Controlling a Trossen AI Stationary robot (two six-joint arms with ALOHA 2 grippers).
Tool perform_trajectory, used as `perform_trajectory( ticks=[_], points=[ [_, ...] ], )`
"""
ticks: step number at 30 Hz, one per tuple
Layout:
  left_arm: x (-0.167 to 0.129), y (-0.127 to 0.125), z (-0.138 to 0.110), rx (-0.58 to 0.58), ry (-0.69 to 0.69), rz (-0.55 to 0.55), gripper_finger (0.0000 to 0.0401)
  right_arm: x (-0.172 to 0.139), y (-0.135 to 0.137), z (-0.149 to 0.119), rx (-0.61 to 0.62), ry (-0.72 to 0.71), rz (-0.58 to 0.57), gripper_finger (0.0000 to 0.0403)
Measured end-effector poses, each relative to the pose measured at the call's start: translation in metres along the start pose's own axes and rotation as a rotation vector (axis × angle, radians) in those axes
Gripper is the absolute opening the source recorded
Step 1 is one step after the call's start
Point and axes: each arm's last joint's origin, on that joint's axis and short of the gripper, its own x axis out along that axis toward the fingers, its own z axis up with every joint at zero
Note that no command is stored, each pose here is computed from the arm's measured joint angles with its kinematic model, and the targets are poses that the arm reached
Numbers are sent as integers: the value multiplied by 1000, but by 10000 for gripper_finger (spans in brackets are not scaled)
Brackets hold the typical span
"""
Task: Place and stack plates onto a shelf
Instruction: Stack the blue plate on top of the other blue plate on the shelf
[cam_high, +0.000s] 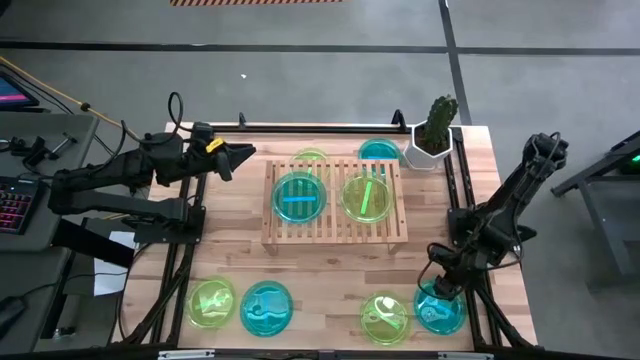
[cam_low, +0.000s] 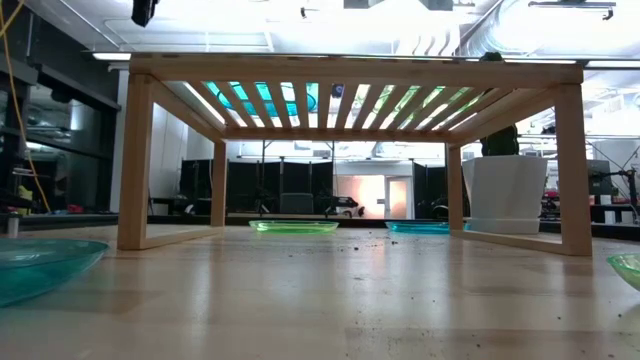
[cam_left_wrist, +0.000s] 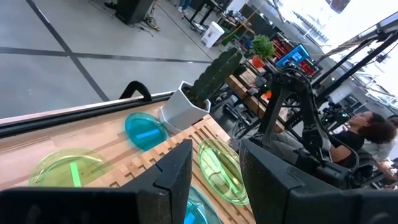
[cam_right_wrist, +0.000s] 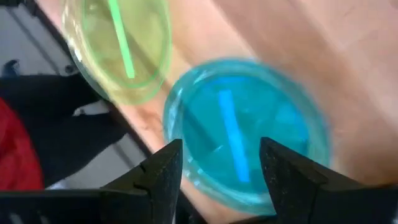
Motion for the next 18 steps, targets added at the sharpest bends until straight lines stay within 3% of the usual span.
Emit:
perform_trajectory(
  ticks=[6,11,18],
  points=[
    [0,0,0,0,-1,-1,125,3,-3,0,-121,-13,-196,182],
    [0,0,0,0,5,-9,125,25,-1,1,-235,3,-290,181],
    [0,0,0,-1,9,-13,125,49,-2,2,-291,15,-379,181]
  ],
)
